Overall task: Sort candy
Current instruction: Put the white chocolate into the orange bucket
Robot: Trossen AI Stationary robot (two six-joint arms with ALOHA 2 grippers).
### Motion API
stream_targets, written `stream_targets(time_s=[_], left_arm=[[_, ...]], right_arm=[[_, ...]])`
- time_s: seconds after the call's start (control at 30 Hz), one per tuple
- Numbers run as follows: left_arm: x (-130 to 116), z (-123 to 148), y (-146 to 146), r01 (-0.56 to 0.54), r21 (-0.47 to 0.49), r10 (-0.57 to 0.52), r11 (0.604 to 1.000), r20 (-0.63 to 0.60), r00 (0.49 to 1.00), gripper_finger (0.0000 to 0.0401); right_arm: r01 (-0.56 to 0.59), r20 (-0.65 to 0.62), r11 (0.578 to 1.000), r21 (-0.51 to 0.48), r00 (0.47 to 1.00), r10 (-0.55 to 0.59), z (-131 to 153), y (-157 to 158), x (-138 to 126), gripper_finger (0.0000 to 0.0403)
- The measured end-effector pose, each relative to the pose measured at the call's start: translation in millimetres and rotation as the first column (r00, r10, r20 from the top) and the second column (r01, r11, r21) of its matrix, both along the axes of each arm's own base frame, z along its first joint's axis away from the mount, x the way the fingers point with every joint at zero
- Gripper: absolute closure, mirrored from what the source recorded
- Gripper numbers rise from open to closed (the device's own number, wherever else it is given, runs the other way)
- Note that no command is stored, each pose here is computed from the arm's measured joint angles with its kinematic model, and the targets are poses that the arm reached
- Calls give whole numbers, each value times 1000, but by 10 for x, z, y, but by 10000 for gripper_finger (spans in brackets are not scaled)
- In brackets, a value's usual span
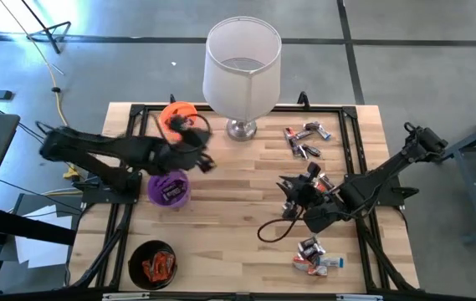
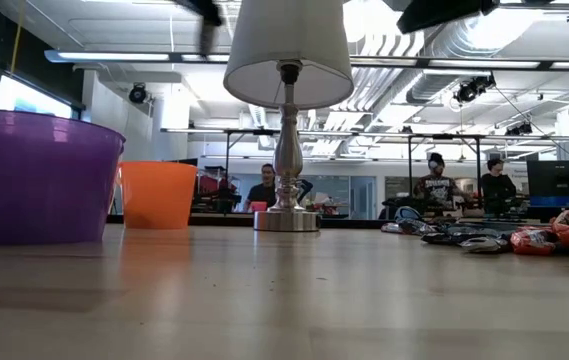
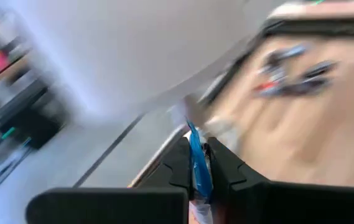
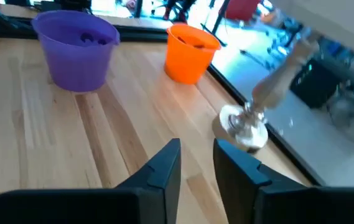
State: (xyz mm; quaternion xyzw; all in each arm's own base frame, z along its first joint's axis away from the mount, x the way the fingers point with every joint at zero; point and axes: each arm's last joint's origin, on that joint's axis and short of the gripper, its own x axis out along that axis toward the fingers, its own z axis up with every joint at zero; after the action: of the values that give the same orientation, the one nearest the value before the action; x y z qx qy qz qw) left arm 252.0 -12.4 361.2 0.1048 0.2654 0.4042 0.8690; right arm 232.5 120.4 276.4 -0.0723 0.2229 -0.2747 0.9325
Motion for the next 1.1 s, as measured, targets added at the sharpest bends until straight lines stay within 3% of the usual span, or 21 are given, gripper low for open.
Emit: stream_targets(time_s=[0.27, 0.47, 0.6, 0.73, 0.83, 1.0, 1.1], left_arm=[[-830, 125, 274, -323, -7, 323, 946, 32, 946, 398], [-1017, -17, 486, -407, 8, 406, 914, 60, 912, 398], [-1018, -208, 708, -361, -46, 363, 931, 51, 930, 398], [-983, -284, 1028, -254, -79, 264, 964, 153, 952, 398], [-1024, -356, 1300, -229, -136, 252, 964, 196, 948, 398], [-1078, -651, 1672, -262, -322, 322, 910, 152, 934, 395], [-1033, -760, 1775, -177, -428, 271, 886, 167, 948, 376]], right_arm=[[125, -53, 981, 149, 992, -118, -103, -107, -165, 313], [195, -88, 957, 213, 980, -180, -144, -181, -197, 313], [208, -104, 951, 230, 977, -188, -150, -216, -182, 314], [218, -125, 944, 247, 973, -192, -157, -254, -164, 314], [224, -141, 937, 267, 971, -192, -163, -273, -155, 314], [222, -167, 935, 277, 969, -181, -173, -274, -164, 314], [224, -183, 935, 274, 967, -178, -180, -278, -175, 314]])
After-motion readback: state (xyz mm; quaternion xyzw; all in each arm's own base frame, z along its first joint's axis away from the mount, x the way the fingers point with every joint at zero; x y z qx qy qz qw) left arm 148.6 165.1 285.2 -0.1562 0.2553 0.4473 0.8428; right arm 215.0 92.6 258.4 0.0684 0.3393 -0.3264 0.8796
